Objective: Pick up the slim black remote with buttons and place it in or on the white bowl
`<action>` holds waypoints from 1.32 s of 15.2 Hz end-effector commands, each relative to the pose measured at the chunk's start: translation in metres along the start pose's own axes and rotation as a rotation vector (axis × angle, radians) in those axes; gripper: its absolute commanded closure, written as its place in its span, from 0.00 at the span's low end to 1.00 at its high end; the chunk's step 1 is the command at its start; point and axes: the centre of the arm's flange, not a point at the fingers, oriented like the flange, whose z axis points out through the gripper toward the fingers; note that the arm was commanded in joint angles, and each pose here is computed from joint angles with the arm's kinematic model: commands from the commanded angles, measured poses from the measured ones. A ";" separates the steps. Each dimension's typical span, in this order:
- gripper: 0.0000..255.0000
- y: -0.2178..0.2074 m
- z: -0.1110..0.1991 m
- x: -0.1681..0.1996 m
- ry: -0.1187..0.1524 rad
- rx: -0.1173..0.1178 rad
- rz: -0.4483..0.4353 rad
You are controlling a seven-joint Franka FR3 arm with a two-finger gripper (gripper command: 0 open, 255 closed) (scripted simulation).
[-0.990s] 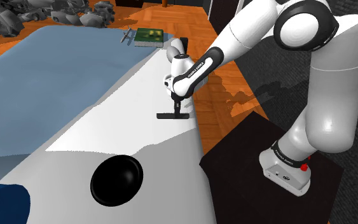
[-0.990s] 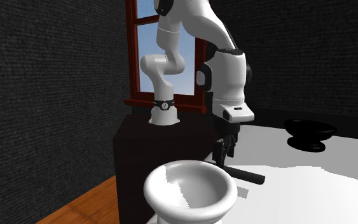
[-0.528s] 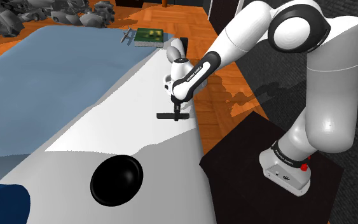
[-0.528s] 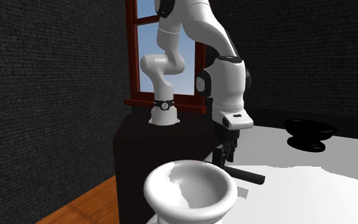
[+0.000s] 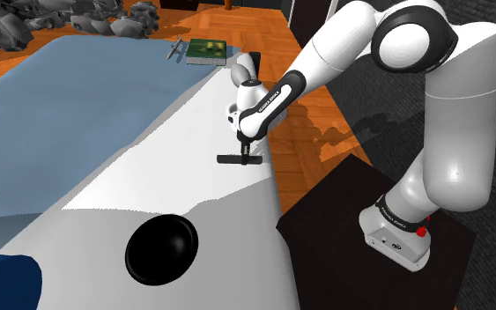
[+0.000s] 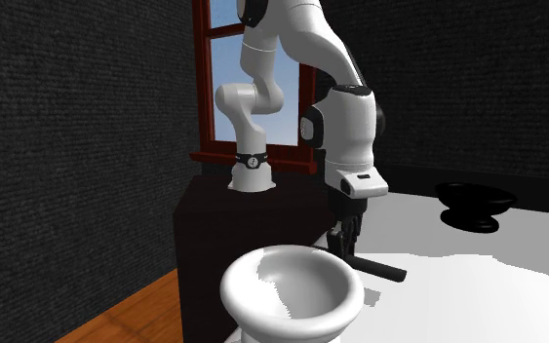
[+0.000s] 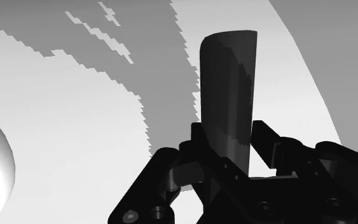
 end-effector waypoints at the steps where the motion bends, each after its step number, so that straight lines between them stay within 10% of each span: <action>1: 1.00 -0.001 0.002 0.000 -0.002 0.002 -0.002; 20: 1.00 -0.009 -0.077 -0.001 -0.002 0.002 -0.002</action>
